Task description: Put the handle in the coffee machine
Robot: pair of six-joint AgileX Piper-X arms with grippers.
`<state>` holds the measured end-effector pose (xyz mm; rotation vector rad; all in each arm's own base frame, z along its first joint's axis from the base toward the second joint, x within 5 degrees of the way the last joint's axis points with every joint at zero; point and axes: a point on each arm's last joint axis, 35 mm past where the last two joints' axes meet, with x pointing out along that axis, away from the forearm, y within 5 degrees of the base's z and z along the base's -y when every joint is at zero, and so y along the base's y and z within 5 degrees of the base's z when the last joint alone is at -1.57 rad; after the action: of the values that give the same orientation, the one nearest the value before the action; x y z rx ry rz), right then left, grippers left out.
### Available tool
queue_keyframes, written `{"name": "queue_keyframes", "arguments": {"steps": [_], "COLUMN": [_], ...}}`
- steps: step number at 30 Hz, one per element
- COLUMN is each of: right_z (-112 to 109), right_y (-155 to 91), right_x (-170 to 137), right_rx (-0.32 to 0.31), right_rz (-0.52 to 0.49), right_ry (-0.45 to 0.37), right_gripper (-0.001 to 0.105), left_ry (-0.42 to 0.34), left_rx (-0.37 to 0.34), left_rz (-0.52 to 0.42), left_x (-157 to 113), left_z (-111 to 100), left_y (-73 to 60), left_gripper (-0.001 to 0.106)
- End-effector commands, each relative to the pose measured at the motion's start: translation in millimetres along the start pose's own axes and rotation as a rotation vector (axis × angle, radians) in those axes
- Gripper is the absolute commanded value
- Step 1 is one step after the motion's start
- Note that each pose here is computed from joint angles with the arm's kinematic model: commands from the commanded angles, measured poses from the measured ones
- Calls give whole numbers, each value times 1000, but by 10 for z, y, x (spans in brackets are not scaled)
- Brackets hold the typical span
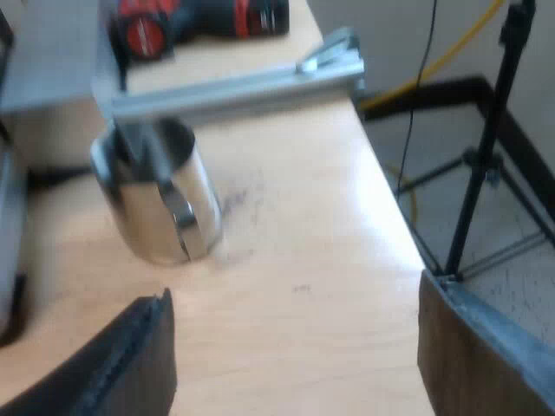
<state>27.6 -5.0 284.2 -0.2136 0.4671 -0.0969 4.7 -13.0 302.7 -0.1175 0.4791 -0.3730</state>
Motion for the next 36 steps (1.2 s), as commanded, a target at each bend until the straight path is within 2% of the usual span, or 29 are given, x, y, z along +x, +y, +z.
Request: {"name": "queue_keyframes", "arguments": {"steps": [1, 5, 11, 22, 36], "right_z": [-67, -151, -263, -261, -261], "right_y": [28, 58, 100, 100, 100], "right_x": [96, 181, 287, 291, 291], "right_rx": [-16, -21, -28, -22, -23], "right_rz": [9, 19, 42, 41, 38], "right_ry": [36, 71, 115, 111, 111], "right_gripper": [62, 62, 62, 62, 62], "left_ry": [-1, 26, 26, -50, -70], "left_rx": [-15, -30, -30, 3, 17], "left_rz": [8, 4, -15, -22, -35], "left_x": [81, 157, 156, 234, 282], "left_z": [7, -54, -54, 0, 3], "left_y": [34, 65, 58, 86, 100], "left_gripper": [86, 86, 86, 86, 86]}}
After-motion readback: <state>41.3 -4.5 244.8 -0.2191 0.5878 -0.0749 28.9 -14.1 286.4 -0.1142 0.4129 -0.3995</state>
